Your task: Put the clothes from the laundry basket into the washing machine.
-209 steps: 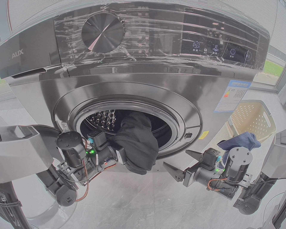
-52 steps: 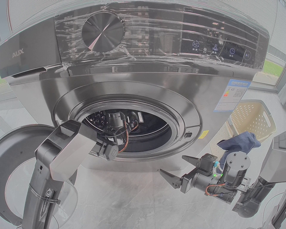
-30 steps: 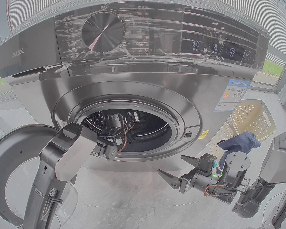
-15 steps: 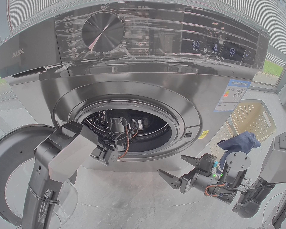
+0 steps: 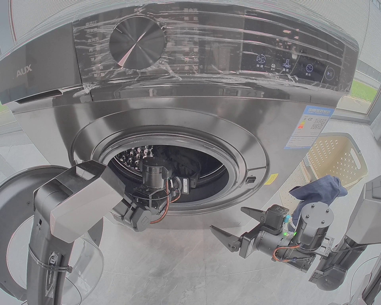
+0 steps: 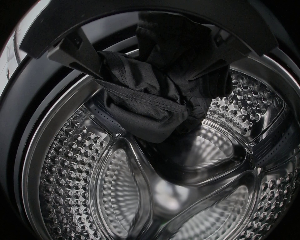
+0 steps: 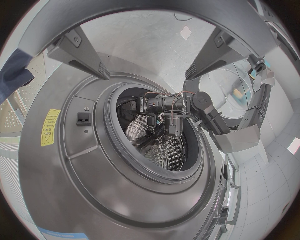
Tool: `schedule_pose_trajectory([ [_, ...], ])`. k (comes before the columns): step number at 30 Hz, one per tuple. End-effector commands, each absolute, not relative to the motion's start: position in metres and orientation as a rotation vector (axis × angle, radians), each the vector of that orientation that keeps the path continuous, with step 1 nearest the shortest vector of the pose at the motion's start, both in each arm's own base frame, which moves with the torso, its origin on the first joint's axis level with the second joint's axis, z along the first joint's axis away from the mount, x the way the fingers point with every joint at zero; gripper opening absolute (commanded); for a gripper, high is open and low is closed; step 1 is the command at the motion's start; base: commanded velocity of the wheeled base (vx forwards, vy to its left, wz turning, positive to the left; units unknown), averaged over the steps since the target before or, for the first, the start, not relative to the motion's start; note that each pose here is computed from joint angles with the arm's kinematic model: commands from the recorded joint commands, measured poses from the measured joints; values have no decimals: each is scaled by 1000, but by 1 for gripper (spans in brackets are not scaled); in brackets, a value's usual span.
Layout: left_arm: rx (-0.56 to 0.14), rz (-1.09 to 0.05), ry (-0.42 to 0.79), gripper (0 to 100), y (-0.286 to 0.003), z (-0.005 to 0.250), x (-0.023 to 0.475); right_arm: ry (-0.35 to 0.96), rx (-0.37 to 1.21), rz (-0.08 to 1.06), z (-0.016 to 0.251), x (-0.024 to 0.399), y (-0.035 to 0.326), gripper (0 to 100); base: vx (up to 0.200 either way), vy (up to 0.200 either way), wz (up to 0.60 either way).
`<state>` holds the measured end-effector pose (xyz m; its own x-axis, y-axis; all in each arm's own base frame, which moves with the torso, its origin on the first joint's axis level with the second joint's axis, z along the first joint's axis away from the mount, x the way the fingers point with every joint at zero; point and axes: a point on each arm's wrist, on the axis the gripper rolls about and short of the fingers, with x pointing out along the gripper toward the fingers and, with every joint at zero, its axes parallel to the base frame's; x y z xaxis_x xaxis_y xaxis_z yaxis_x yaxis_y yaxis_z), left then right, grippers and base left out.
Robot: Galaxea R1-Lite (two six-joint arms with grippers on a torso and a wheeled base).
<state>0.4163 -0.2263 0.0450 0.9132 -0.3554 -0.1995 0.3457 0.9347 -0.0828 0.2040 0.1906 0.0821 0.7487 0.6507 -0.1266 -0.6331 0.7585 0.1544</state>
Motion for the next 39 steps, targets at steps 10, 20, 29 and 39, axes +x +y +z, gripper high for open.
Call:
schedule_pose_trajectory([
  [10,-35,-348,207,0,-221,39,428,176,104,704,82,205,191,100,0,0,0],
  [20,-188,-240,-37,0,-227,70,473,170,107,703,83,205,191,100,0,0,0],
  [29,-195,-236,-86,0,-226,68,476,170,107,703,83,205,191,100,0,0,0],
  [39,-162,-265,3,100,-229,62,459,166,109,702,84,205,191,100,0,0,0],
])
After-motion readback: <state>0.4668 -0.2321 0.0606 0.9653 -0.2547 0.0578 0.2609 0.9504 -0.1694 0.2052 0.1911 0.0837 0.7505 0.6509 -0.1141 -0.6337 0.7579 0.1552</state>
